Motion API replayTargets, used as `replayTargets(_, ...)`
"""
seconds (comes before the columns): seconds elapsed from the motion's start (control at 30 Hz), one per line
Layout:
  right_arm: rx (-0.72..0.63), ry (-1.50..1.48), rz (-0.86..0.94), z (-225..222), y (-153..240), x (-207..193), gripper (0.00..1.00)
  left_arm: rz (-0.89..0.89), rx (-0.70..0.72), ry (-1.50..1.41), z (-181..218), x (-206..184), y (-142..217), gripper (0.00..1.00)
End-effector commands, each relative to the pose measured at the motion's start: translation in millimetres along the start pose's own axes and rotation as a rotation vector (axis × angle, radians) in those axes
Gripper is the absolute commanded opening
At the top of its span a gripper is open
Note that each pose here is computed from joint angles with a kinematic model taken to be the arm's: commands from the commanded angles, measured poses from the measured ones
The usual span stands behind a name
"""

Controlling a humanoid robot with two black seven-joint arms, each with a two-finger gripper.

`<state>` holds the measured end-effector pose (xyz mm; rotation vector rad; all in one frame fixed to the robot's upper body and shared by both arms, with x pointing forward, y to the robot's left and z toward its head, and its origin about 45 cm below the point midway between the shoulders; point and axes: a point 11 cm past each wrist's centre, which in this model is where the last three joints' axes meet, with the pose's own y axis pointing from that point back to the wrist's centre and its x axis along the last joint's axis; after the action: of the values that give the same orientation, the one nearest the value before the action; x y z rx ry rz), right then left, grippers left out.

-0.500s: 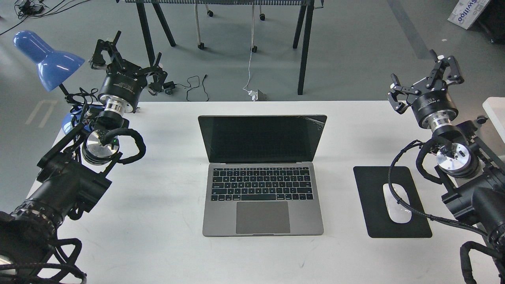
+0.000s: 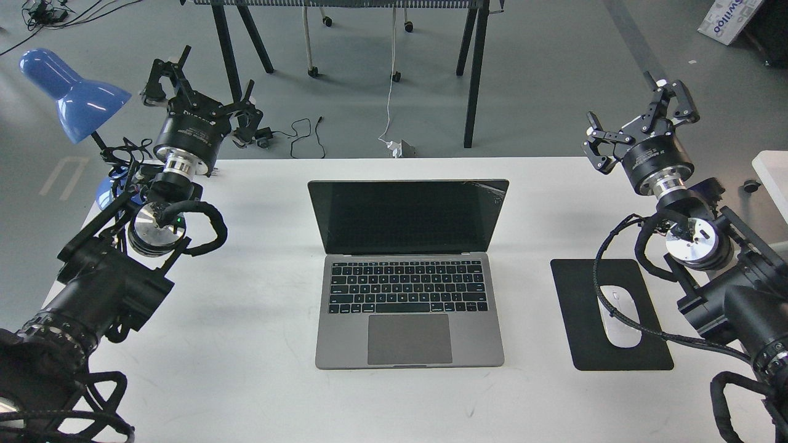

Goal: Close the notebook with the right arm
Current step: 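Raise the right gripper and move it over the laptop screen's top edge, then push the laptop screen down toward the keyboard with the right gripper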

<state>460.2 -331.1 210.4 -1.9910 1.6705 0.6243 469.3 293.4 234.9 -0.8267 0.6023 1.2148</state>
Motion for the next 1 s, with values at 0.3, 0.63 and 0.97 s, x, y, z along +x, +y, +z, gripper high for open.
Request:
replayTargets(0.3, -0.107, -0.040, -0.128, 66, -28, -75, 1.00, -0.003, 0.001, 0.000, 0, 0, 1, 1.00)
replayTargets(0.63, -0.191, -0.060, -0.192, 106, -16, -97, 1.00, -0.005, 0.004, 0.000, -1, 0, 1, 1.00)
replayTargets(0.97, -0.297, -0.013, -0.280, 117, 29, -87, 1.00, -0.005, 0.005, -0.001, -1, 0, 1, 1.00)
